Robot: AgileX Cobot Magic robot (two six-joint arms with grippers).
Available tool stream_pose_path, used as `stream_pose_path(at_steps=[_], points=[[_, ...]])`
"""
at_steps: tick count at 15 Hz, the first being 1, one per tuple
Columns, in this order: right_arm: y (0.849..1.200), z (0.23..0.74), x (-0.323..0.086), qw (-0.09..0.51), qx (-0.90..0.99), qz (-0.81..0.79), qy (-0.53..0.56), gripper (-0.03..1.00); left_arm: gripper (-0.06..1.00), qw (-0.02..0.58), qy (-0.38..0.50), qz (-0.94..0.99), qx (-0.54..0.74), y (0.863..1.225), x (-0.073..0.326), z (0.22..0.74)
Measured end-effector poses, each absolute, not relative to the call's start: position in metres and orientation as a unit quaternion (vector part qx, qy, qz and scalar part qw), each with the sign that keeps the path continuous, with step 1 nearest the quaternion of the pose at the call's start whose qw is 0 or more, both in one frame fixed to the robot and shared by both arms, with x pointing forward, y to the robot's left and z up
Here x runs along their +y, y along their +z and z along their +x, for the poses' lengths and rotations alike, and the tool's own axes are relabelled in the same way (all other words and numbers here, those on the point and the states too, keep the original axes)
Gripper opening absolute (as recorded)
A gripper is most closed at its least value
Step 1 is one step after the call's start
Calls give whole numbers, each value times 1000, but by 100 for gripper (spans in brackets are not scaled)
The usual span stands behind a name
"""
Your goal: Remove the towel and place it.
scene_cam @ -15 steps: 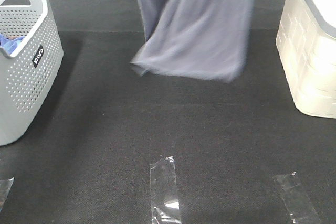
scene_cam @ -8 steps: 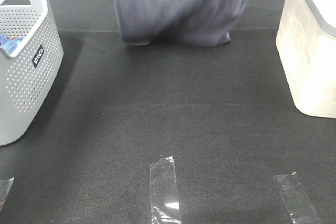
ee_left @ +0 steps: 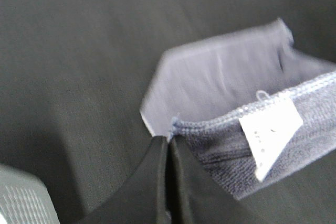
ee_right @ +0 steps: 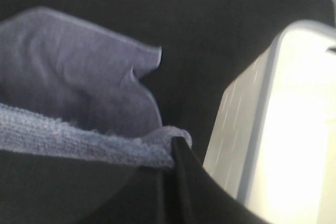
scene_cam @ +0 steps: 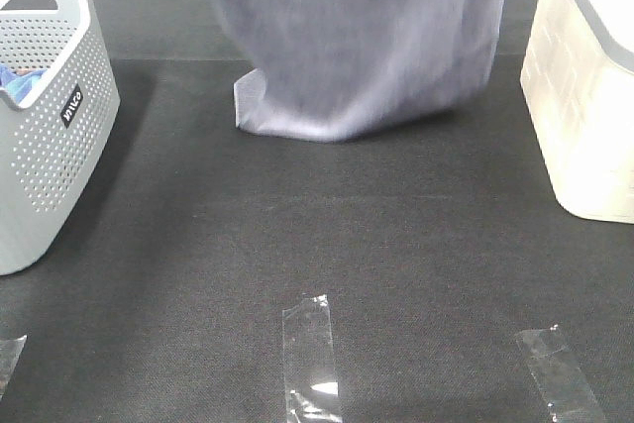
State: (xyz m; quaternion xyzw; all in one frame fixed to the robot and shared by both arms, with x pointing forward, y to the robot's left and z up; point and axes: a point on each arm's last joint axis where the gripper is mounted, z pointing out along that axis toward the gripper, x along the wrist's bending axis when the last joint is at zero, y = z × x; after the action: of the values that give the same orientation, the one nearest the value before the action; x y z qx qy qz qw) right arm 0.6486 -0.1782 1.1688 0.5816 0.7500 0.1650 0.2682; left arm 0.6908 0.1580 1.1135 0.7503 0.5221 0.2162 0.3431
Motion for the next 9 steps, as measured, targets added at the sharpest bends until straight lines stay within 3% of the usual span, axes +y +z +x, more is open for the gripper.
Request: stream_pose_path(at_steps=[3, 9], points=[[1127, 634, -181, 205, 775, 589, 103, 0, 0, 292, 138, 775, 544, 1092, 156, 678], [1069, 576, -190, 81, 803, 590, 23, 0, 0, 119, 2, 839, 532, 1004, 115, 621]])
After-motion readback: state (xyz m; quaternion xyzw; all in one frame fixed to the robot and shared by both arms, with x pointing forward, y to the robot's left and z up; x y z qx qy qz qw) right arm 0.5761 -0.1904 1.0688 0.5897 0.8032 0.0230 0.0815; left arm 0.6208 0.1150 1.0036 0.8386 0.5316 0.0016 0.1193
